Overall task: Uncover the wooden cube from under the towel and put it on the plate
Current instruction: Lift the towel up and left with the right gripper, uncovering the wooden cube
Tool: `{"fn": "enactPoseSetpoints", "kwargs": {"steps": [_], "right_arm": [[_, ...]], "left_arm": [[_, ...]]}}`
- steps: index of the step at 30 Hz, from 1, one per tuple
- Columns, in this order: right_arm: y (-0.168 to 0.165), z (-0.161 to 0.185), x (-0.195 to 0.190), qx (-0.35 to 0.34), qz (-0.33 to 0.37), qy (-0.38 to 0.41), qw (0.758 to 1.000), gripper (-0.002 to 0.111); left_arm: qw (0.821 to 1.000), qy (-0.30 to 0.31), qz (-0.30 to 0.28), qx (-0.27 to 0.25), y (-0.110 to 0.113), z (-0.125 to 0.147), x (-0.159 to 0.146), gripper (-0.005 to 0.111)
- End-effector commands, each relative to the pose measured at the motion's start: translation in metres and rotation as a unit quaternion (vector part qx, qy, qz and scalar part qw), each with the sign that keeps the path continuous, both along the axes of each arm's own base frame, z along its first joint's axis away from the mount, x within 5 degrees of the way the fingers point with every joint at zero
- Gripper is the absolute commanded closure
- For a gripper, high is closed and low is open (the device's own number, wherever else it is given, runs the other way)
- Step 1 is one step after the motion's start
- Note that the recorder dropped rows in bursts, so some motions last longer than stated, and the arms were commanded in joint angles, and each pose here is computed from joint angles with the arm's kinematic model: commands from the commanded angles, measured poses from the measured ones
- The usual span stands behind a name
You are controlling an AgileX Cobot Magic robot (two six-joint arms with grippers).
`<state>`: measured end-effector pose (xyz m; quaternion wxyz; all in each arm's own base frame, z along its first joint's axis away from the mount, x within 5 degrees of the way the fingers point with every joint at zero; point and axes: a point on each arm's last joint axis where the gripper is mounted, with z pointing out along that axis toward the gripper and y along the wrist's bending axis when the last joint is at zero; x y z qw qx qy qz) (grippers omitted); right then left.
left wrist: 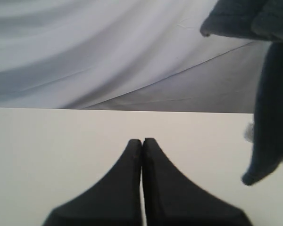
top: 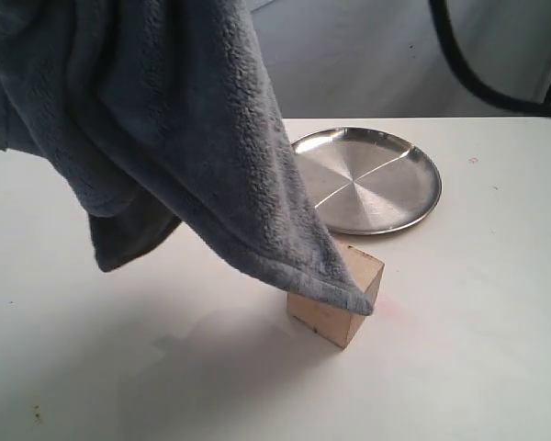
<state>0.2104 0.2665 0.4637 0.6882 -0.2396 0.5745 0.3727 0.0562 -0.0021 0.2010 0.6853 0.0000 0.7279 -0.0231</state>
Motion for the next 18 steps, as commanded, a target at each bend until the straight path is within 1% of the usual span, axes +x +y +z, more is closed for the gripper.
{"fn": "enactPoseSetpoints", "kwargs": {"steps": [1, 4, 8, 13, 18], "right_arm": [[0.009, 0.013, 0.006, 0.01, -0.003, -0.037, 0.999, 0.108], [0.015, 0.011, 0.01, 0.013, -0.004, -0.047, 0.999, 0.108], [0.02, 0.011, 0.015, 0.048, -0.006, -0.067, 0.997, 0.108], [0.021, 0.013, 0.015, 0.097, 0.008, -0.052, 0.994, 0.108], [0.026, 0.004, 0.021, 0.089, 0.005, -0.047, 0.995, 0.108]], "left_arm": [[1.0, -0.001, 0.0, -0.001, 0.0, -0.001, 0.0, 0.105], [1.0, -0.001, 0.0, 0.0, 0.0, -0.001, 0.0, 0.105], [1.0, -0.001, 0.0, 0.0, 0.0, -0.001, 0.0, 0.105], [1.0, -0.001, 0.0, 0.0, 0.0, -0.001, 0.0, 0.105], [1.0, -0.001, 0.0, -0.001, 0.0, -0.001, 0.0, 0.105]]}}
